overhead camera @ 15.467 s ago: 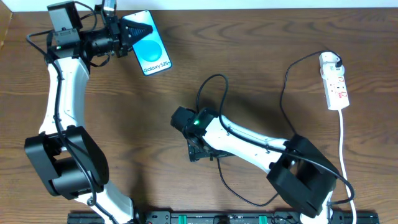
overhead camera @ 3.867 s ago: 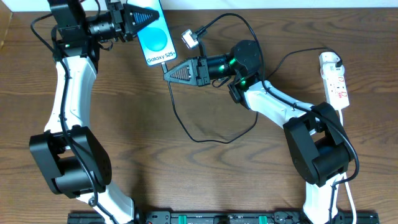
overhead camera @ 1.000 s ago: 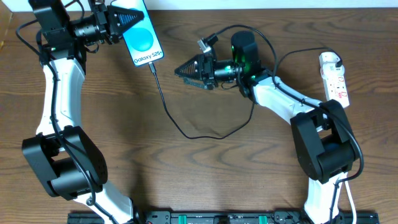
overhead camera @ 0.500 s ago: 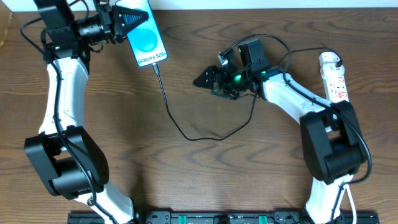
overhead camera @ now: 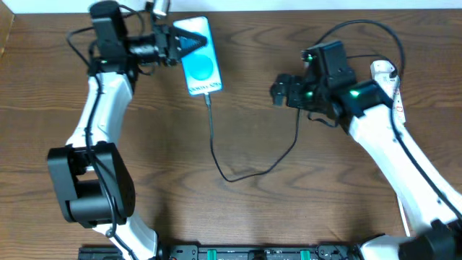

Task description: Plug charger to phone and switch on socket

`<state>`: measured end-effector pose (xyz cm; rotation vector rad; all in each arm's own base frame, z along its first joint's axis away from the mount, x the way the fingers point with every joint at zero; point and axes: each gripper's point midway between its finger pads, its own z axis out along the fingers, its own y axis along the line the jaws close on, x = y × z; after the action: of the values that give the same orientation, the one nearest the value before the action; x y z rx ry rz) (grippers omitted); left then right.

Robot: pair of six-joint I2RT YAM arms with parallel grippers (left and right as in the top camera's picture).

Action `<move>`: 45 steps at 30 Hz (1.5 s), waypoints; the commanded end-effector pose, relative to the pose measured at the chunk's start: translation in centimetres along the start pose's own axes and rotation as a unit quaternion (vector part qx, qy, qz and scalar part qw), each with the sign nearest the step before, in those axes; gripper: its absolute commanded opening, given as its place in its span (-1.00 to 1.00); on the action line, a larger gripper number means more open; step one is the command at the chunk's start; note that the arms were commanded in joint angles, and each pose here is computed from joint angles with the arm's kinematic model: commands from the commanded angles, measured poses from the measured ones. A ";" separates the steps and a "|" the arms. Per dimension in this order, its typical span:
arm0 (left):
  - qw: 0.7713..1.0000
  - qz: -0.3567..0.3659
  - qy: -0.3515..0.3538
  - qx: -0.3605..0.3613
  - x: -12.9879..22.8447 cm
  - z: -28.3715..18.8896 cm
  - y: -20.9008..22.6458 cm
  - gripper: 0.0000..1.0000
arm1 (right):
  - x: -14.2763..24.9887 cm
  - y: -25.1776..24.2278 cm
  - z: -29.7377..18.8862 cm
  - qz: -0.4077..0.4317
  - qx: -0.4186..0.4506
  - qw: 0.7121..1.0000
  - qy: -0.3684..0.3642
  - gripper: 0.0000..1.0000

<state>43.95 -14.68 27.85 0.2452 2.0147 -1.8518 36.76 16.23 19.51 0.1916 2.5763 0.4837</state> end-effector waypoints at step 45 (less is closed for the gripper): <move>0.965 -0.114 0.108 -0.212 14.0 17.2 20.0 -0.85 | 1.5 -2.6 -7.0 -0.004 0.055 0.998 -0.026 0.98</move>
<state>41.66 -31.48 3.57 0.0843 2.6261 -1.5435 31.84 12.23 23.01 0.2376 2.5675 0.3397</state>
